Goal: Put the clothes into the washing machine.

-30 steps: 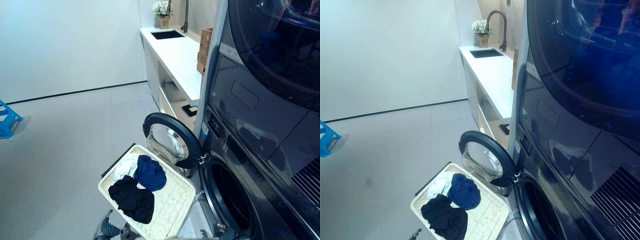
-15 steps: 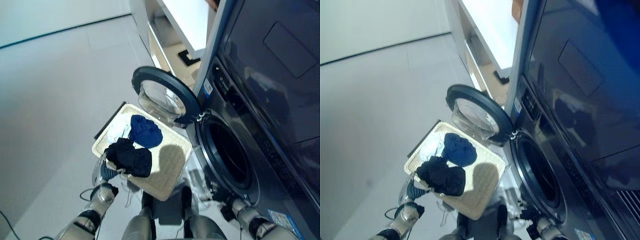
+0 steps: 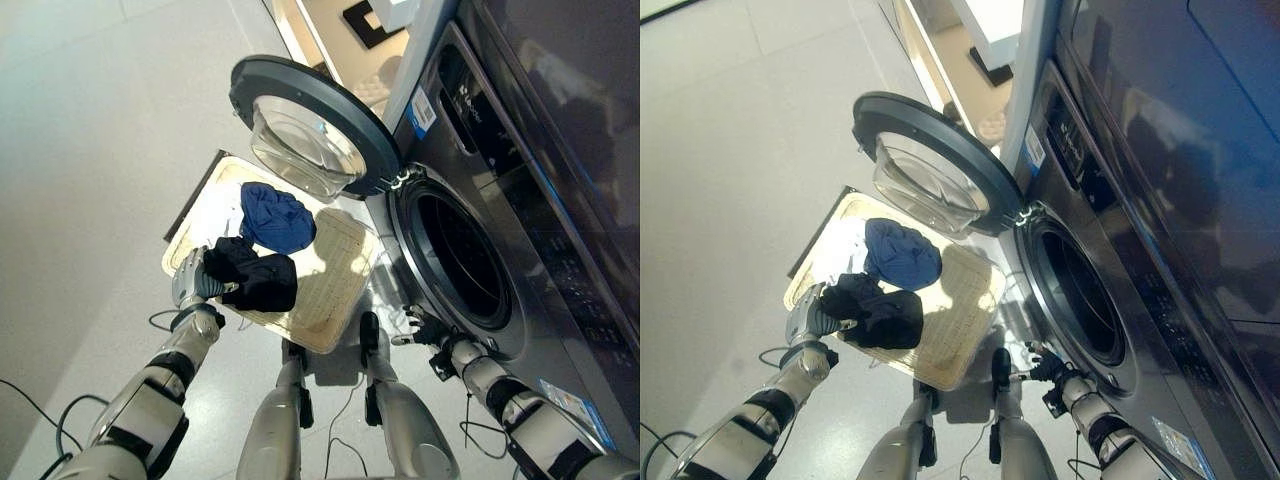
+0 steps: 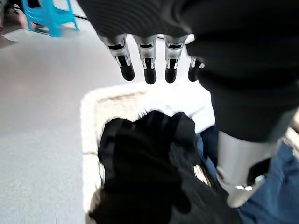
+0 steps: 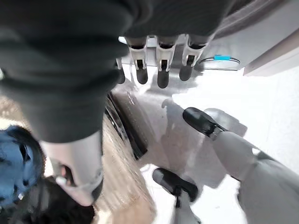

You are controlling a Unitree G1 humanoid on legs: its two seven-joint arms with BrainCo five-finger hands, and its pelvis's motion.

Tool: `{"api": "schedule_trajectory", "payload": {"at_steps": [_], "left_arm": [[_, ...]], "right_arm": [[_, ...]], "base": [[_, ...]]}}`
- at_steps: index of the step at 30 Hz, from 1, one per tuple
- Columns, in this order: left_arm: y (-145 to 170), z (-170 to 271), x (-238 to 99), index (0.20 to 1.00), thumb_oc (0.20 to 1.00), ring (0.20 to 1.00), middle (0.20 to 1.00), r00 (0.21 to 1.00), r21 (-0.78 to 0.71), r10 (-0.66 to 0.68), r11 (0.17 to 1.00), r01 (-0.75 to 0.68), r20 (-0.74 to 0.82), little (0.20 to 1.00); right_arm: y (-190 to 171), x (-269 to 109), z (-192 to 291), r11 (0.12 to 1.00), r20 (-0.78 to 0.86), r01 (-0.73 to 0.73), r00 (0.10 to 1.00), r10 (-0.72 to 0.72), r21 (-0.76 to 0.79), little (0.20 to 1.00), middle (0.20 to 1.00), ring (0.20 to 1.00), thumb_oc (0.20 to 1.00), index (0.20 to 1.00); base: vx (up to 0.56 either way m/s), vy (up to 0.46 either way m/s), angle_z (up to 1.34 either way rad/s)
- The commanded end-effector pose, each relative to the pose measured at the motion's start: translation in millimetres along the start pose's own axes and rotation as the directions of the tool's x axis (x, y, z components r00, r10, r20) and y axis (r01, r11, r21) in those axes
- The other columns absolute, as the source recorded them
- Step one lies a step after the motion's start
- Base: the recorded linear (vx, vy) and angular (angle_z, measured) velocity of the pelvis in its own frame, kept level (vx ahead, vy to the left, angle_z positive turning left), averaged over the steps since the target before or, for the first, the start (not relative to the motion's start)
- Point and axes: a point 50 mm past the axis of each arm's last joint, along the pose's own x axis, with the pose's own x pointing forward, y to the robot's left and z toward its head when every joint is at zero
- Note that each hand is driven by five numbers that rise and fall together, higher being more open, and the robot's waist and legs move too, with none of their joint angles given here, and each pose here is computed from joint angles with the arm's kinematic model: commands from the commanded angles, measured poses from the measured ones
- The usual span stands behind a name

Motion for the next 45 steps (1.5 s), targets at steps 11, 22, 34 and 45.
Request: {"api": "schedule_trajectory", "payload": {"at_steps": [11,22,34,45], "left_arm": [[34.4,5.7,26.2,1.0,1.0,1.0,1.0,0.994,0.133,-0.012,0.991,0.027,-0.109,1.0],[40.2,4.1,31.3,1.0,1.0,1.0,1.0,0.96,0.24,-0.126,0.953,0.187,-0.248,1.0],[78.0,44.4,49.8,0.947,0.947,0.947,0.947,0.978,0.775,-0.081,0.598,0.202,-0.193,0.947],[64.9,54.0,48.1,0.2,0.2,0.2,0.2,0.973,0.676,-0.134,0.701,0.227,-0.187,0.2]], "right_arm": [[-9.9,3.6,38.7,0.999,0.127,0.005,0.992,0.002,-0.054,1.0,1.0,1.0,1.0,1.0],[-19.4,2.6,66.0,0.998,0.21,0.014,0.978,-0.002,-0.057,1.0,1.0,1.0,1.0,1.0],[-33.4,-0.2,77.5,0.996,0.243,0.043,0.97,-0.022,-0.083,1.0,1.0,1.0,1.0,1.0],[-23.0,5.7,101.6,0.999,0.301,0.007,0.954,0.007,-0.046,1.0,1.0,1.0,1.0,1.0]], "base": [[0.0,0.016,-0.03],[-0.01,0.017,-0.06],[0.0,-0.008,-0.02],[0.0,-0.046,0.04]]}}
